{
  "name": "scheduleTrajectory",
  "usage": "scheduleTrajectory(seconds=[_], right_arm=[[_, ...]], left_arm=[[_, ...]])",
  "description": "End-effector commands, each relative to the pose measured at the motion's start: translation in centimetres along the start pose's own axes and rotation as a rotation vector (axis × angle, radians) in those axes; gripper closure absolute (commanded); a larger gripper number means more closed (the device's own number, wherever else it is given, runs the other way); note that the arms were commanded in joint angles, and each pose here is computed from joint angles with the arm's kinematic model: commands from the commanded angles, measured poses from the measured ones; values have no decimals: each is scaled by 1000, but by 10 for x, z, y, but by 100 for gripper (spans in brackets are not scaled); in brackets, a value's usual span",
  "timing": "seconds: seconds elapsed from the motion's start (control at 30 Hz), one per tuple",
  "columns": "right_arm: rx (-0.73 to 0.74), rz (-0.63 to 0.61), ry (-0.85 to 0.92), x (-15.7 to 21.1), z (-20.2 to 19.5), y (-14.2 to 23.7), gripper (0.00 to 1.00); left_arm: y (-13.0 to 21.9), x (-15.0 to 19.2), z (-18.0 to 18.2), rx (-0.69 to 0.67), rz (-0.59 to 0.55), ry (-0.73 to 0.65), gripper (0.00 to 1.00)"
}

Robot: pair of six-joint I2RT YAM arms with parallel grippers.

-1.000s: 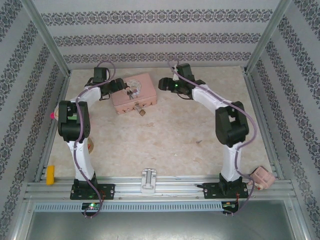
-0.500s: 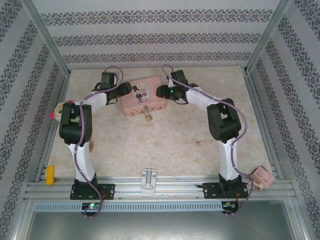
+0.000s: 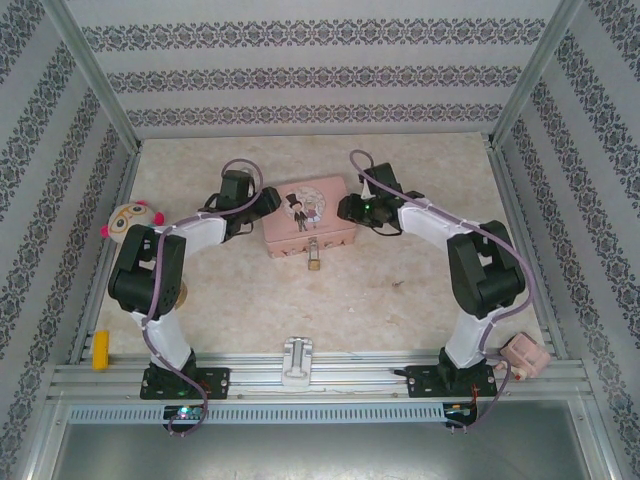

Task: Unlock the padlock with the key

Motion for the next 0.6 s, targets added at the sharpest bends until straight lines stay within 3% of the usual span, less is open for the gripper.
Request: scheduleTrajectory(seconds=[0.0, 0.17, 0.3, 0.57], right_arm=[[21, 53, -35, 29, 3, 0, 57], [45, 46, -41, 39, 1, 12, 55], [82, 42, -20, 40, -3, 20, 44], [222, -16, 16, 35, -19, 65, 33]], left_arm=[[3, 57, -15, 61, 175, 54, 40], [15, 61, -10, 53, 136, 79, 40], [26, 58, -6, 52, 94, 104, 39], [46, 48, -6, 46, 27, 112, 25]])
Point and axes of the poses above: each hand's point on the last joint's axis, 136 mm out from that joint toward the fingers, its own y axis back along the fingers, its own z axis along the line the jaws close on, x = y × z, the point moved 2 cm from there along y, back along the fingers, and after that the axes turned 14 degrees about y, right-handed, at the moved point
